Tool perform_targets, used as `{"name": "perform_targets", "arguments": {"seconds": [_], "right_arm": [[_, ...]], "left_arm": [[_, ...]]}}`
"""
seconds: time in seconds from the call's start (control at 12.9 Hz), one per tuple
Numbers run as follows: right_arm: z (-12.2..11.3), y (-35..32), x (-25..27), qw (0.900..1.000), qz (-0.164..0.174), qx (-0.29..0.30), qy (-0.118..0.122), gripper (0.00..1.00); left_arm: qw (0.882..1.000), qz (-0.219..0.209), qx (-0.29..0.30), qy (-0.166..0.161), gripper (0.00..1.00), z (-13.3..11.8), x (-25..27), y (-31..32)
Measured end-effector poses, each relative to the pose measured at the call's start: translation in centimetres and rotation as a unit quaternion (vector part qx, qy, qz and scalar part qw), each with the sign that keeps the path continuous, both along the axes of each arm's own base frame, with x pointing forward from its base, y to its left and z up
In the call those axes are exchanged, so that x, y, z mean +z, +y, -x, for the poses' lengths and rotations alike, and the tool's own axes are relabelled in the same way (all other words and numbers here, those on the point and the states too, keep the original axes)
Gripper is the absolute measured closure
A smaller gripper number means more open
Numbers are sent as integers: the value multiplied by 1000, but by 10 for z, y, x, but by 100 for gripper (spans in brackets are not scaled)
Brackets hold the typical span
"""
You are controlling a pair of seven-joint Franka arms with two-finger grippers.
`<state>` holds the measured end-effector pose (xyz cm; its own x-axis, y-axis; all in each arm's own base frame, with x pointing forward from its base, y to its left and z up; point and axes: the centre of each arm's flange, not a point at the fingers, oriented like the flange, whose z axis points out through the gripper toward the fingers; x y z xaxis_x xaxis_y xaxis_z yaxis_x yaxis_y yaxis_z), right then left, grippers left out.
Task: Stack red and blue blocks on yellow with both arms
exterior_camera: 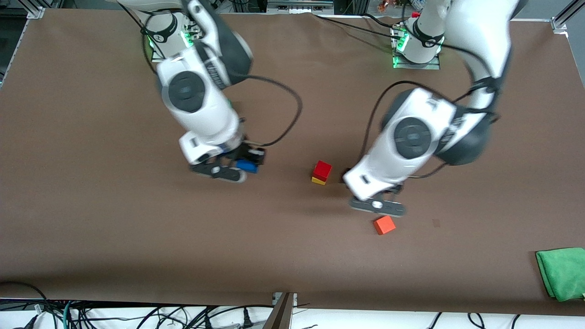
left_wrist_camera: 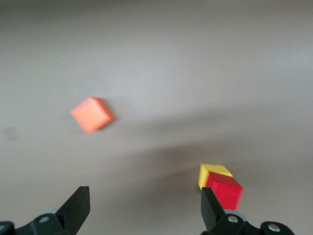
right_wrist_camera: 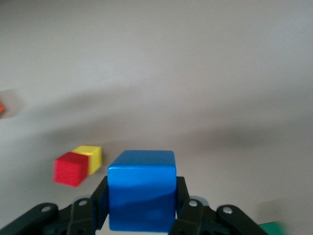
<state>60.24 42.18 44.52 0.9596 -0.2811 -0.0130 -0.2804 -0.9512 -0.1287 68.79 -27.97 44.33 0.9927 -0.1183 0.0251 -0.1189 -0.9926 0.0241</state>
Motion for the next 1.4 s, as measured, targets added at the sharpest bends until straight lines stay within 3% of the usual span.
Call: {"name": "perform_targets", "arguments": {"seconds": [0.16, 0.47, 0.7, 1.09, 1.4], "right_arm": [[10, 48, -14, 999, -13, -31, -11, 45], [38, 130, -84, 996, -29, -67, -54, 45], [56, 159, -94, 992, -51, -91, -66, 45], [61, 168, -119, 992, -46, -91, -78, 45], [60, 169, -135, 992, -37, -87, -83, 45]], "left_arm": [[1000, -8, 30, -2, 0, -7, 33, 54], [999, -31, 5, 25, 0, -4, 85, 181], [997, -18, 49, 53, 0, 22, 123, 260], [993, -3, 97, 70, 0, 96, 161, 291], [992, -4, 97, 80, 0, 97, 146, 291]]}}
